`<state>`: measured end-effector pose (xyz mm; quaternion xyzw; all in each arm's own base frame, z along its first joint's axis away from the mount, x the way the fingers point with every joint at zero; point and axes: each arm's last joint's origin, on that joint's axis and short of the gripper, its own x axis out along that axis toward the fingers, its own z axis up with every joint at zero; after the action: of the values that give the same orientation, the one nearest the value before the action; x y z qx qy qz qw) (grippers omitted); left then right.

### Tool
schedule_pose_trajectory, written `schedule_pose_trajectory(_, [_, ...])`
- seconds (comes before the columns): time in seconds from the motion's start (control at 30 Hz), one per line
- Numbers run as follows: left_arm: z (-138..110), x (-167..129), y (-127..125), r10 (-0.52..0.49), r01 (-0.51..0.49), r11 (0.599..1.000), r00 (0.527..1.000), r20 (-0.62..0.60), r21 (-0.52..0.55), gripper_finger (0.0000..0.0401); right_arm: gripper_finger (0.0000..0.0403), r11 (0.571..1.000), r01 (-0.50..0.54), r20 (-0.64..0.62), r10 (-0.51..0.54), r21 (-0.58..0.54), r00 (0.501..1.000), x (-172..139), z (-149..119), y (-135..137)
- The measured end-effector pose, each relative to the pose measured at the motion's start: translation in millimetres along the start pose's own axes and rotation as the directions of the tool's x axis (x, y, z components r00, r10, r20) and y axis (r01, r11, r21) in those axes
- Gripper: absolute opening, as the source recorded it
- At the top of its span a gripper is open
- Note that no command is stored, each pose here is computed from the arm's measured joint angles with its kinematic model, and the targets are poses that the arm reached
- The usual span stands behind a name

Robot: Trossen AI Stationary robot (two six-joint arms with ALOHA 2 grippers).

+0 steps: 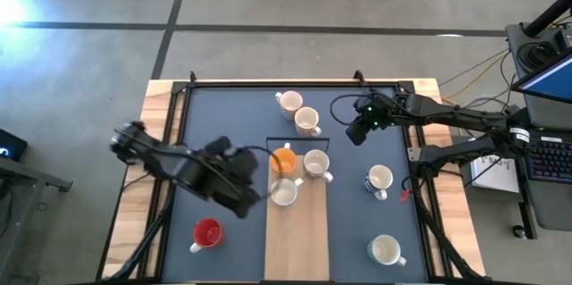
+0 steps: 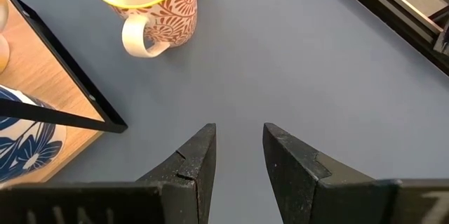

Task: Place coffee mugs
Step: Put the orange mug on the shelf

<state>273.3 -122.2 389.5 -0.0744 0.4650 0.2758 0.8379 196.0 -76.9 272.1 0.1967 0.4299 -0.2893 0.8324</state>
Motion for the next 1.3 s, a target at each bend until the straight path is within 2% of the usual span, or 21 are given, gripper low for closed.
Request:
schedule_pose_trajectory(0.1, [-21.7, 3.3, 25.3, 0.026, -0.027, 0.998, 0.999, -0.022, -0.048, 0.0080, 0.0107, 1.000, 0.000, 0.002, 0.000, 0.000, 1.000, 0.0, 0.2, 0.0])
schedule_pose_trajectory(0.2, [-40.2, 8.6, 44.5, 0.003, -0.003, 0.996, 1.000, -0.004, -0.090, 0.0080, 0.0107, 1.000, -0.001, 0.002, 0.001, 0.000, 1.000, 0.0, 0.2, 0.1])
schedule_pose_trajectory(0.4, [-71.9, 29.1, 65.2, -0.082, 0.090, 0.987, 0.995, 0.063, -0.130, 0.0080, 0.0107, 1.000, -0.026, 0.074, 0.026, 0.009, 0.997, -0.3, 7.2, 2.5])
schedule_pose_trajectory(0.53, [-91.2, 44.8, 80.0, -0.087, 0.099, 0.981, 0.993, 0.078, -0.166, 0.0080, 0.0107, 0.999, -0.036, 0.101, 0.034, 0.013, 0.994, -0.5, 9.8, 3.3])
schedule_pose_trajectory(0.63, [-102.4, 52.9, 92.6, -0.045, 0.072, 0.967, 0.993, 0.112, -0.246, 0.0080, 0.0107, 0.999, -0.046, 0.125, 0.043, 0.023, 0.991, 1.2, 13.0, 4.8])
schedule_pose_trajectory(0.77, [-114.4, 62.1, 105.0, 0.062, 0.001, 0.951, 0.979, 0.192, -0.310, 0.0080, 0.0107, 0.997, -0.070, 0.184, 0.063, 0.035, 0.981, 6.7, 21.5, 8.5])
schedule_pose_trajectory(0.9, [-119.9, 68.0, 110.8, 0.158, -0.076, 0.953, 0.950, 0.270, -0.292, 0.0080, 0.0107, 0.993, -0.110, 0.259, 0.097, 0.039, 0.961, 13.9, 32.6, 13.8])
schedule_pose_trajectory(1.0, [-118.9, 69.2, 112.4, 0.188, -0.098, 0.949, 0.939, 0.289, -0.299, 0.0080, 0.0107, 0.991, -0.114, 0.285, 0.090, 0.069, 0.954, 21.8, 38.8, 13.7])
schedule_pose_trajectory(1.07, [-117.7, 70.5, 115.3, 0.207, -0.096, 0.926, 0.938, 0.278, -0.365, 0.0080, 0.0107, 0.983, -0.116, 0.268, 0.075, 0.140, 0.960, 30.0, 41.0, 9.8])
schedule_pose_trajectory(1.13, [-117.4, 71.3, 120.4, 0.232, -0.093, 0.887, 0.937, 0.262, -0.452, 0.0080, 0.0107, 0.968, -0.133, 0.231, 0.081, 0.215, 0.970, 40.1, 42.3, 5.1])
schedule_pose_trajectory(1.23, [-118.7, 71.6, 129.9, 0.279, -0.113, 0.829, 0.932, 0.230, -0.548, 0.0080, 0.0107, 0.930, -0.155, 0.173, 0.102, 0.334, 0.980, 58.1, 44.3, -2.0])
schedule_pose_trajectory(1.3, [-120.0, 71.3, 135.5, 0.297, -0.131, 0.806, 0.933, 0.203, -0.577, 0.0080, 0.0107, 0.902, -0.165, 0.144, 0.116, 0.400, 0.983, 70.9, 45.7, -5.3])
